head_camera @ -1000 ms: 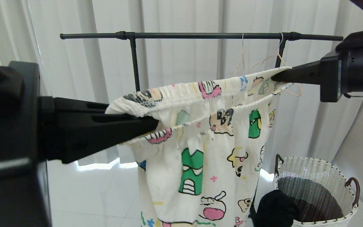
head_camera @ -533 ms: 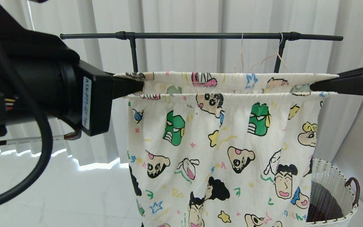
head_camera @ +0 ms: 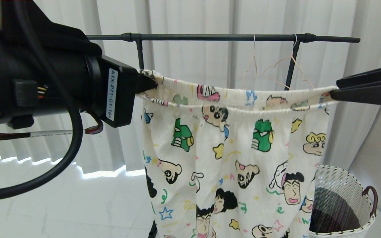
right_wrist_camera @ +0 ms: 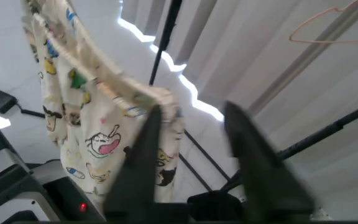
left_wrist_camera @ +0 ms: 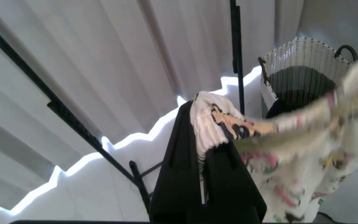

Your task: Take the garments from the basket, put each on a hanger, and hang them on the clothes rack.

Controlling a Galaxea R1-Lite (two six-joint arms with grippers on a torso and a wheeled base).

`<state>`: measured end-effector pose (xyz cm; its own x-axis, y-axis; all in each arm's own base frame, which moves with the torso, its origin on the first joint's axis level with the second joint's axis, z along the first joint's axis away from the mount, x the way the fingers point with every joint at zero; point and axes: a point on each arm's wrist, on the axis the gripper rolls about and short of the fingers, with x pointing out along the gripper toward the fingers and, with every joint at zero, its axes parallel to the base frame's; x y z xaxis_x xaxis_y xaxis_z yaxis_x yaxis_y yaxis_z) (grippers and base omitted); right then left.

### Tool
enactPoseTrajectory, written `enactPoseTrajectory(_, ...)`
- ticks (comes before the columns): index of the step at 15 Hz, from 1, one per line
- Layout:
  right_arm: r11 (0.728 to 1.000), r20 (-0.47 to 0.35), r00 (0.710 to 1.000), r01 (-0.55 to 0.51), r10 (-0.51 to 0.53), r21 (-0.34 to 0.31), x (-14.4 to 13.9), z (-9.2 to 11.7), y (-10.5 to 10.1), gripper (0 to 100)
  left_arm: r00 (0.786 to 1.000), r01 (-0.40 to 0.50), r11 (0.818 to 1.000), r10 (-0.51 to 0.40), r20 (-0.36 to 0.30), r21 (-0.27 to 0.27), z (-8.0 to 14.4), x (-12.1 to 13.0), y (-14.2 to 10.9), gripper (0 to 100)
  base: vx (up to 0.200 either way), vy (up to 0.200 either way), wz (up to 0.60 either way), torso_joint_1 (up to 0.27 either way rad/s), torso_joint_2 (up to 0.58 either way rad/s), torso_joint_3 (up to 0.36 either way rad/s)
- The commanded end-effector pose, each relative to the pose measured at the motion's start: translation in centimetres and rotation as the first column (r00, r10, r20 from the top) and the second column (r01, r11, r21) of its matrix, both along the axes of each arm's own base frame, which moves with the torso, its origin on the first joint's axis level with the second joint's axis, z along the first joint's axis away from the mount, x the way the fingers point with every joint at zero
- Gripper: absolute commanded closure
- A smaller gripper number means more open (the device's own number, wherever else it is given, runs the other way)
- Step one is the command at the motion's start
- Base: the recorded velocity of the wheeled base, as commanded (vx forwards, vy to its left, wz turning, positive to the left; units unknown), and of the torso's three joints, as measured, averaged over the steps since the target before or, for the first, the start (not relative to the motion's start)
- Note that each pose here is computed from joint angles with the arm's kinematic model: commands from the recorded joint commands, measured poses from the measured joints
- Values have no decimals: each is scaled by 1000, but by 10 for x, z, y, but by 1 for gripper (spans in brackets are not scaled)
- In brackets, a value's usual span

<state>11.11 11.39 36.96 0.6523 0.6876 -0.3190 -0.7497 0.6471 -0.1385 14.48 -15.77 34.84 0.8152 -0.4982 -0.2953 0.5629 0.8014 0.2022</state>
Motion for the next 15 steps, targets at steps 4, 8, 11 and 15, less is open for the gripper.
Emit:
enactPoseTrajectory(4,998,-13,998,-63,63,0,-8,-5,1,0,1000,-18,1000,18,-6,8,-3,3,2,100,0,0,0,0,0,0)
enactPoseTrajectory(8,989,-20,989,-147,148,32,-25,-9,-15,0,992,-123,992,123,-10,31,-7,20,9,100,0,0,0,0,0,0)
enactPoseTrajectory(11,986,-15,987,-162,163,49,-32,-9,-23,0,988,-153,987,154,-14,51,-11,23,8,100,0,0,0,0,0,0)
enactPoseTrajectory(15,967,-51,966,248,-252,-60,-13,-23,-53,0,976,-218,974,218,0,56,-13,16,28,100,0,0,0,0,0,0)
